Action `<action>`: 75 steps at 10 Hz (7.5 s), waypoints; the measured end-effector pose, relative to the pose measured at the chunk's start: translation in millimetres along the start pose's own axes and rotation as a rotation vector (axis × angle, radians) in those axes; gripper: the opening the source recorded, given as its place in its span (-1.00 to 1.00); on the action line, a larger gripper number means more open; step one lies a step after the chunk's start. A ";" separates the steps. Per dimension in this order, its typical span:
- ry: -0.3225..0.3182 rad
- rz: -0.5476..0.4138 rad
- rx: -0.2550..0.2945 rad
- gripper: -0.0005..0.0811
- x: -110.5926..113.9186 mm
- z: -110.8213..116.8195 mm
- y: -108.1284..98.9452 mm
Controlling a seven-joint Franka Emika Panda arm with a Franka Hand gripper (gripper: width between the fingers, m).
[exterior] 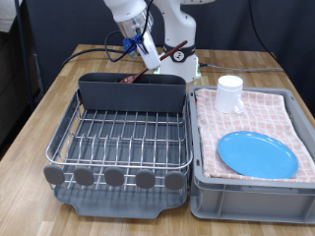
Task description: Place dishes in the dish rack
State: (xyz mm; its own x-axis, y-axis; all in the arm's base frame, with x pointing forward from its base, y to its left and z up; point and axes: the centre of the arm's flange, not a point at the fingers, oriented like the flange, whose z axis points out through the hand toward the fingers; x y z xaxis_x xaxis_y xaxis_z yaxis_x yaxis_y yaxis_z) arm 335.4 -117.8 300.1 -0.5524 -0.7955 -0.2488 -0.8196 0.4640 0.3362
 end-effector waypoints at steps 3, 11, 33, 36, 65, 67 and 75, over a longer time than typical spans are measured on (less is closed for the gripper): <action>0.008 0.006 -0.002 -0.76 1.4 1.7 -3.0; 0.180 0.065 0.201 -0.07 4.2 -11.3 -19.8; 0.341 -0.633 0.475 0.98 -249.7 -69.4 28.4; 0.364 -0.664 0.423 0.98 -278.4 -59.3 16.0; 0.075 -0.741 0.558 0.98 -262.3 127.3 -54.0; 0.069 -0.744 0.557 0.98 -267.5 127.9 -57.9; 0.083 -0.762 0.565 0.48 -279.7 125.6 -64.3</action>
State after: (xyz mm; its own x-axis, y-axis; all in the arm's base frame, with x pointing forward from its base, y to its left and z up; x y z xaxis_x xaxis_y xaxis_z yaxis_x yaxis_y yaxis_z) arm 523.5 123.9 234.1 0.1552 -0.9769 -0.1472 -0.9192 -0.0882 -0.3839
